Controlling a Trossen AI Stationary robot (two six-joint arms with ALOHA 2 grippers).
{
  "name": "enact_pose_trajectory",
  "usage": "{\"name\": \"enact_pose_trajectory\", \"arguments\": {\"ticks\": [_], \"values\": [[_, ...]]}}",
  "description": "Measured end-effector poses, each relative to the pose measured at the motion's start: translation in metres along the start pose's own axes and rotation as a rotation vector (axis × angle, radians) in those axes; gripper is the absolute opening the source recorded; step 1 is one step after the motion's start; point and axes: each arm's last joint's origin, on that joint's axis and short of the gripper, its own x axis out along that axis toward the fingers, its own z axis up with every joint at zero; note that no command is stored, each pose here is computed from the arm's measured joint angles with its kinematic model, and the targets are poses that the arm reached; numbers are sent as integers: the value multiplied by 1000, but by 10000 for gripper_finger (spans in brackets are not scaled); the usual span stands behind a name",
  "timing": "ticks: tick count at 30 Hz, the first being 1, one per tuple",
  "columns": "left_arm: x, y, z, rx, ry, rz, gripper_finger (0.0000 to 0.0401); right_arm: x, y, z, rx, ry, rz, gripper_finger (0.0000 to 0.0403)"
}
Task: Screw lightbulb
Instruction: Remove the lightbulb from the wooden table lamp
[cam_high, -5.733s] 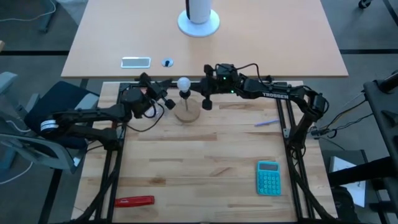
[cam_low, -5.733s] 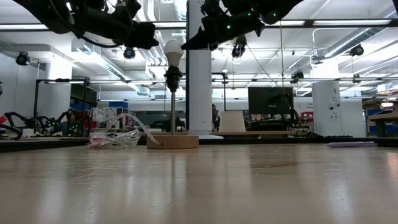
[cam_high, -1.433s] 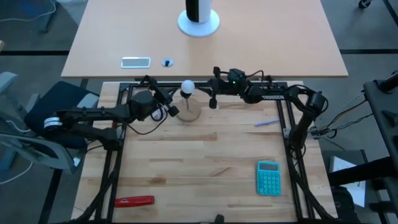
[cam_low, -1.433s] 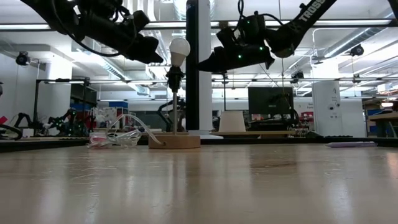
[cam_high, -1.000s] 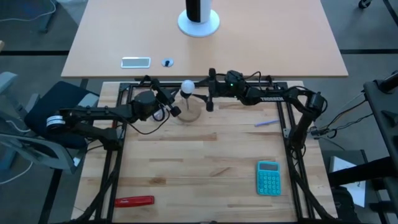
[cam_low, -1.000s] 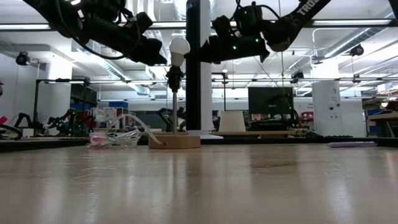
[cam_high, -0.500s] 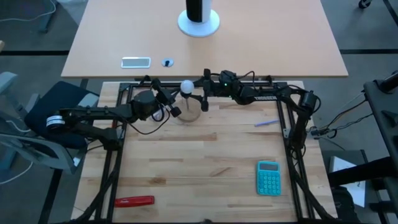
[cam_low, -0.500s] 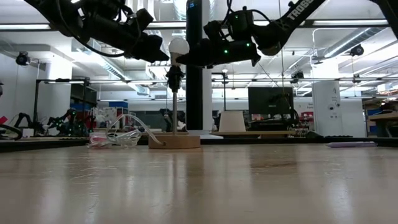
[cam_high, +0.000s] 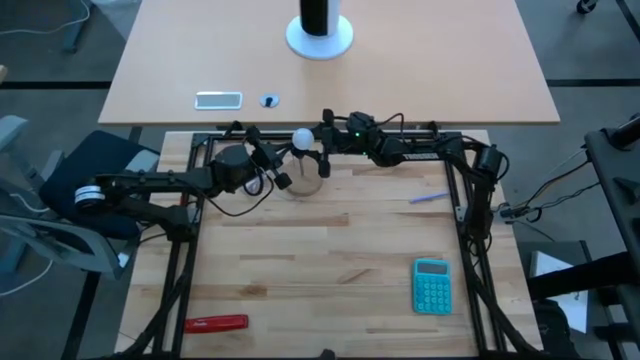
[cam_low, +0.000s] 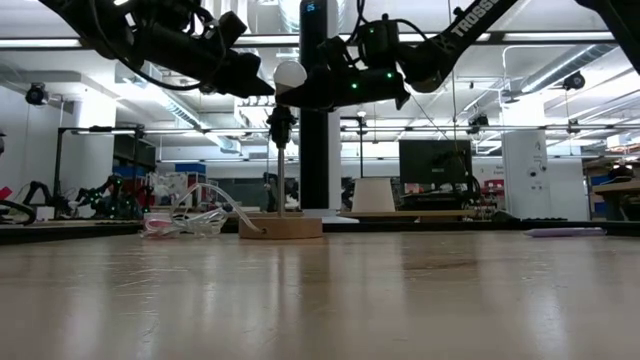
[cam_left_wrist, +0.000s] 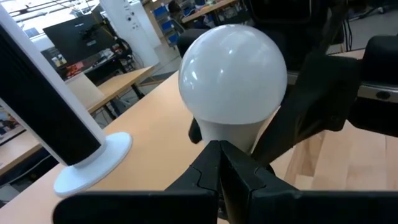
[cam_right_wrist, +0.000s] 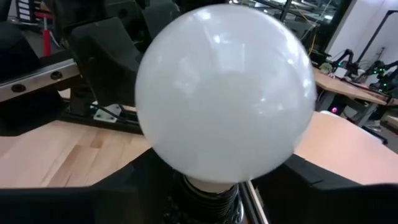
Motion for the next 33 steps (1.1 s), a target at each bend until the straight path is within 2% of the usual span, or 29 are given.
{"name": "enact_pose_trajectory", "arguments": {"ticks": [10,19,25,31,33], "values": [[0,1,1,-4,-6,4,0,0,-2,5,0,-14,-5,132],[-5,4,5,-11,-23,18,0,-12,-5,28,-27,-13,-39,134],[-16,12,13,-15,-58,32,0,-37,-6,41,-112,230,-122,127],[-19,12,12,-9,-58,33,0,-51,4,14,-137,575,-62,127],[-18,12,11,-7,-54,32,0,-53,8,5,-143,651,-50,127]]}}
